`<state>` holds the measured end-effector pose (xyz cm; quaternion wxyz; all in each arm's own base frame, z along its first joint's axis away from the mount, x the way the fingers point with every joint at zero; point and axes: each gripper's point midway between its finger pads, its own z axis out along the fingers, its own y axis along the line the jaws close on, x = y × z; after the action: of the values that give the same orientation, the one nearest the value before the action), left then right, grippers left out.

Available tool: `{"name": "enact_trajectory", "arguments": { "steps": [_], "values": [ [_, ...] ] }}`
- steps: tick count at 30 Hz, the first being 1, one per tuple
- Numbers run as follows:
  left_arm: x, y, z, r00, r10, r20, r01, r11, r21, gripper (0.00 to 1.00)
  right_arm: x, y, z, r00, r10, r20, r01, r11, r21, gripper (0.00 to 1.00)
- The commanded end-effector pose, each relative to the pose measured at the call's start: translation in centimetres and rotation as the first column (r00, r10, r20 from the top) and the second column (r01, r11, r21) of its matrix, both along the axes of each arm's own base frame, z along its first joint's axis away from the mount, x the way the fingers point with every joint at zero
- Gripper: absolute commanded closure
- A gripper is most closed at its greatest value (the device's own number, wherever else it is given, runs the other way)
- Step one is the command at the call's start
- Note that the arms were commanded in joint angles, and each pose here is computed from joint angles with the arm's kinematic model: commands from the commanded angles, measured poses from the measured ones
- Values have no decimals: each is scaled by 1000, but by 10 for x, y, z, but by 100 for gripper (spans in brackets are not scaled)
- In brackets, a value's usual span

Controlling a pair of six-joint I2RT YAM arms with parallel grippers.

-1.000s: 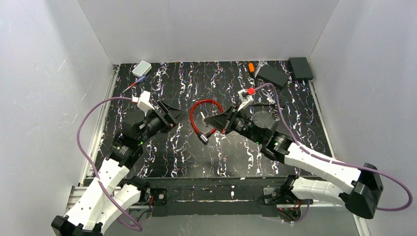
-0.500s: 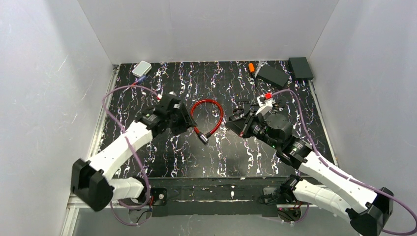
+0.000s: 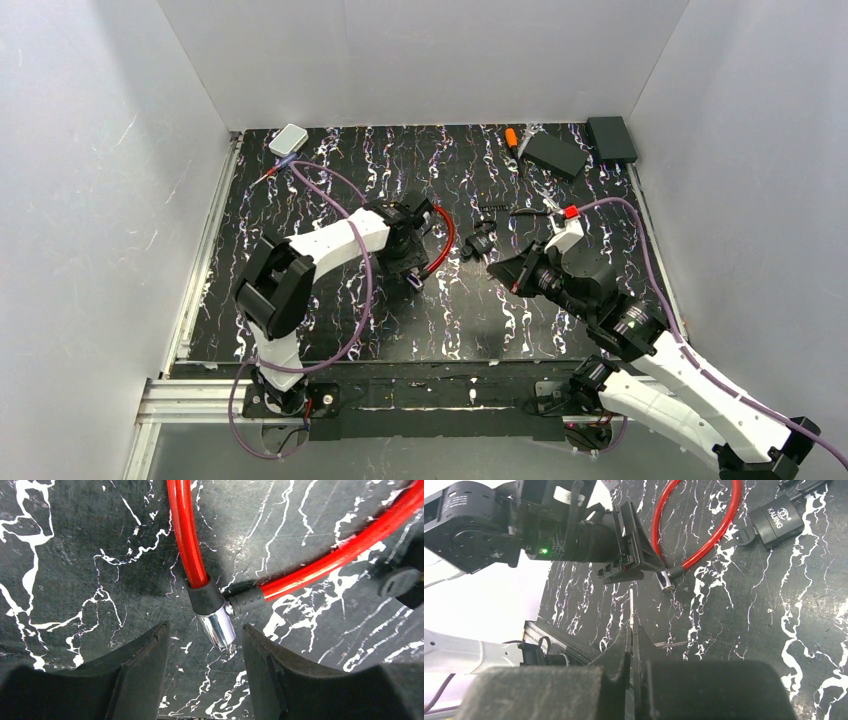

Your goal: Unlock with the key

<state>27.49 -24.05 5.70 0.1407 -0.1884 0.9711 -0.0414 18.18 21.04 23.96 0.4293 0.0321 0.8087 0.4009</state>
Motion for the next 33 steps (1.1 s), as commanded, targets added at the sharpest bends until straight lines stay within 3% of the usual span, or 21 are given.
{"name": "enact_trajectory", "arguments": {
  "steps": [1, 13, 26, 33],
  "values": [
    [5, 6, 2, 996, 90, 12, -90, 994, 59, 47, 0, -8, 2, 1000, -26, 15, 26, 1000, -6, 99],
    [6, 16, -15, 966, 256, 47, -259, 963, 76, 47, -6, -14, -1, 999, -32, 8, 32, 999, 3, 99],
    [9, 8, -36, 967, 256, 3, -255, 961, 107, 51, -8, -17, 1, 999, -29, 19, 29, 1000, 3, 99],
    [11, -4, -47, 976, 215, -37, -210, 971, 111, 66, -10, -22, 2, 999, -34, 31, 34, 999, -7, 99]
  ]
}}
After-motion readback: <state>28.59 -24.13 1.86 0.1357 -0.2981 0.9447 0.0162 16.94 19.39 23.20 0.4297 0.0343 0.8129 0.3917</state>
